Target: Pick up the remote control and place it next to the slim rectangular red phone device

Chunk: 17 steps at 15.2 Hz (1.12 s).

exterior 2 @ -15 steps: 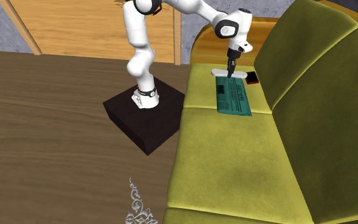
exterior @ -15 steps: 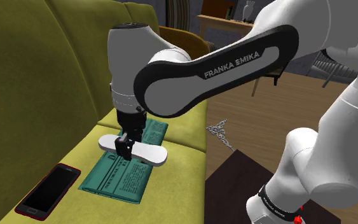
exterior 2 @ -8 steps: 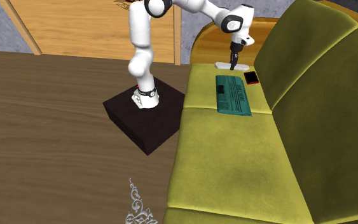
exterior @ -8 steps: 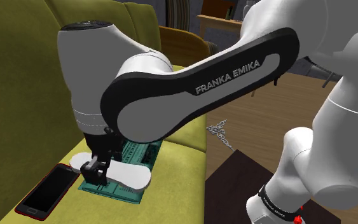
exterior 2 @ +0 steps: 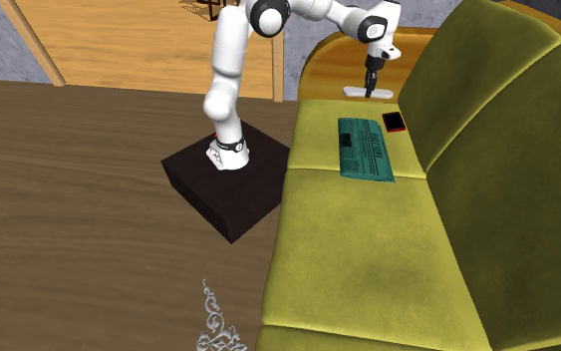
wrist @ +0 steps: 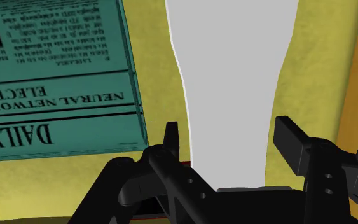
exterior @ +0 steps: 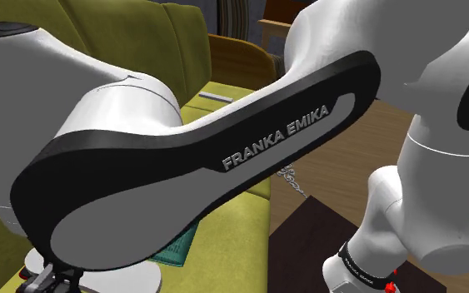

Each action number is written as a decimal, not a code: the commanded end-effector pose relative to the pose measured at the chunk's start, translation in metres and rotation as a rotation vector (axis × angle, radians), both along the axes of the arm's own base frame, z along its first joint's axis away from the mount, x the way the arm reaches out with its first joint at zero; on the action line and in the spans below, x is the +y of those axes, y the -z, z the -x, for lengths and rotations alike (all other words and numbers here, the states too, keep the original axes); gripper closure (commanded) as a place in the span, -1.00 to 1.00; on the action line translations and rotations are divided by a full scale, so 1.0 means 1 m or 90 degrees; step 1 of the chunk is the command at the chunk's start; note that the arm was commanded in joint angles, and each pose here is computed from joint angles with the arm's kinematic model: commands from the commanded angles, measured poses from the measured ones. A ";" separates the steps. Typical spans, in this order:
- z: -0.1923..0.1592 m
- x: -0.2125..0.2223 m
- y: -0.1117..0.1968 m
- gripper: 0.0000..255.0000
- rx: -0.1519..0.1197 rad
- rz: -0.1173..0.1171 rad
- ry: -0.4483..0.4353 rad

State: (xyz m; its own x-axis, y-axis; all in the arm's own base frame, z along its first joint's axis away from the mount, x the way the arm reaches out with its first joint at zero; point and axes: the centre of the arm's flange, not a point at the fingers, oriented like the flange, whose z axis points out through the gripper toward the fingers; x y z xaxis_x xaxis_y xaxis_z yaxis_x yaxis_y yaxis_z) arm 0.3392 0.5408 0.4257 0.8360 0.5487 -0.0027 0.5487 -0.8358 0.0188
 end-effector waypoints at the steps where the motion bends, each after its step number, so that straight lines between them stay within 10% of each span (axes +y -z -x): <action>1: 0.009 0.025 0.002 1.00 0.000 0.000 0.001; 17: 0.030 0.080 0.065 1.00 0.000 0.000 0.001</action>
State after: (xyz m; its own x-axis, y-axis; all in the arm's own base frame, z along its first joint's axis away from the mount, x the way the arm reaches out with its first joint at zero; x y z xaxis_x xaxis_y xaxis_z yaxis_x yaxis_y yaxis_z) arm 0.3102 0.6202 0.3654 0.8369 0.5473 -0.0034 0.5473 -0.8367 0.0190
